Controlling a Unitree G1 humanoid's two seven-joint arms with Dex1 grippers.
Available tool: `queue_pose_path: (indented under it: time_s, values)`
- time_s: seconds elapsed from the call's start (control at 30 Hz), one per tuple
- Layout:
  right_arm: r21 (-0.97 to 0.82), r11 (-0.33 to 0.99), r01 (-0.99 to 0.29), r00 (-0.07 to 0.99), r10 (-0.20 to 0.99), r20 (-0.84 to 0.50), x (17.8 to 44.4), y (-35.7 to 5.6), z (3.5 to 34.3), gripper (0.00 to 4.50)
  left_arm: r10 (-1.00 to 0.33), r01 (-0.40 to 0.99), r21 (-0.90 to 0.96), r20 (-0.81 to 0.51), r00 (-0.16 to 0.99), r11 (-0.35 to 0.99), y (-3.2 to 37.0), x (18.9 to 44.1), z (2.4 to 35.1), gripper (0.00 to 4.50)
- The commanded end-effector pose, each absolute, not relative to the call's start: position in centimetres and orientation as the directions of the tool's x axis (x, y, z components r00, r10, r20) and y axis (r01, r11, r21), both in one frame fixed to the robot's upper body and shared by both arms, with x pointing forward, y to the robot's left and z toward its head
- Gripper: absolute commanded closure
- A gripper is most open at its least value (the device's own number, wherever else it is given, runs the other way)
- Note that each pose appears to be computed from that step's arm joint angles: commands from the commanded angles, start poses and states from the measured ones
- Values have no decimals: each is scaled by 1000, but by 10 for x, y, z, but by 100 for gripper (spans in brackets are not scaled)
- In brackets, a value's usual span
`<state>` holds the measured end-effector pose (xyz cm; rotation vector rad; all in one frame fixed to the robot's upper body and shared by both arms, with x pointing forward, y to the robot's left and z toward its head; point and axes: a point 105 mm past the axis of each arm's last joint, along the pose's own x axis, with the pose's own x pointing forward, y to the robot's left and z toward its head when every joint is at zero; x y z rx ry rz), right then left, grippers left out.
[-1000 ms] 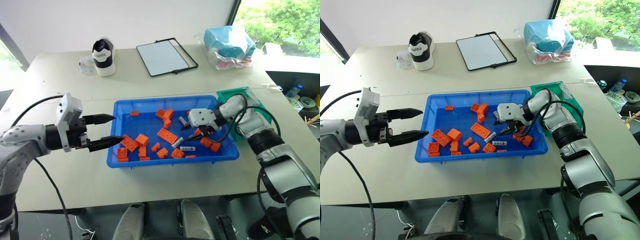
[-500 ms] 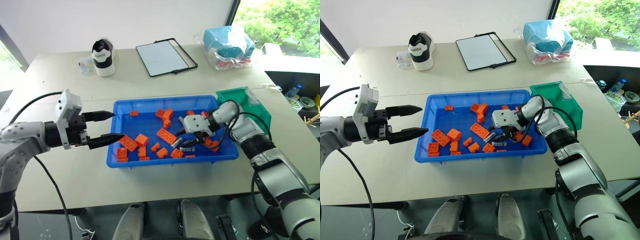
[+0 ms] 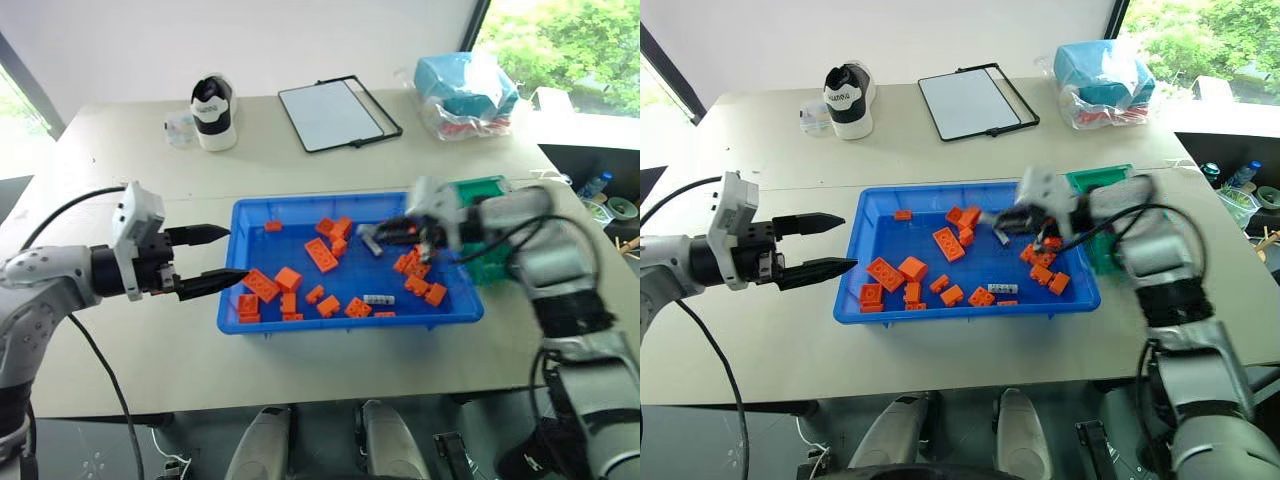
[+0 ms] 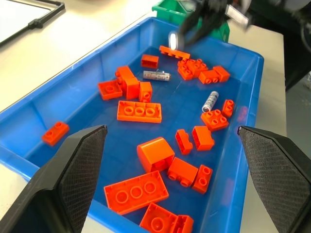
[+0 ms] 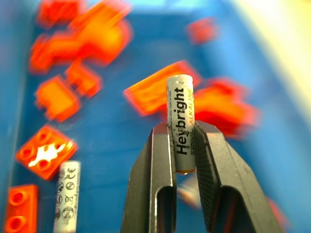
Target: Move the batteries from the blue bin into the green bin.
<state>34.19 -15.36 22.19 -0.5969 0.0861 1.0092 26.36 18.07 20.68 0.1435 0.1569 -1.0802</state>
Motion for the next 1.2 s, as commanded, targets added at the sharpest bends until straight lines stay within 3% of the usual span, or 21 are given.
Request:
queue_pose_path:
  time_s: [0.03,0.13,0.27,0.3,0.47,0.53,0.6,0.7,0.77,0.93,1.2]
  values:
    - [-485,657,-577,810,534,-241,344,-211,255,445,-875,891,73,-172,453,447,177,265,212,0]
    - [-519,757,-397,917,313,-246,344,-257,257,445,-885,900,71,-165,436,430,173,269,212,0]
    - [-516,783,-347,930,217,-297,340,-278,241,445,-896,910,80,-157,415,408,168,277,214,0]
    - [-513,786,-345,930,211,-302,341,-279,238,342,-898,911,83,-155,412,404,167,279,215,0]
    - [-558,758,-337,936,210,-281,344,-272,241,107,-903,916,88,-153,402,392,166,282,217,0]
    - [-524,760,-386,921,288,-261,342,-256,252,107,-904,917,88,-155,398,388,166,281,217,0]
    - [-474,716,-512,859,431,-276,332,-230,258,107,-906,919,86,-157,394,385,167,280,216,0]
    - [-404,553,-729,683,629,-372,308,-188,249,107,-907,921,83,-162,389,381,166,277,215,0]
    - [-362,468,-806,590,683,-430,299,-171,239,107,-907,922,82,-162,388,379,165,277,215,0]
    - [-284,252,-925,377,709,-596,291,-147,193,107,-913,928,80,-167,371,363,162,274,215,0]
    - [-263,128,-956,280,658,-699,314,-135,151,107,-909,925,88,-172,379,369,162,269,219,0]
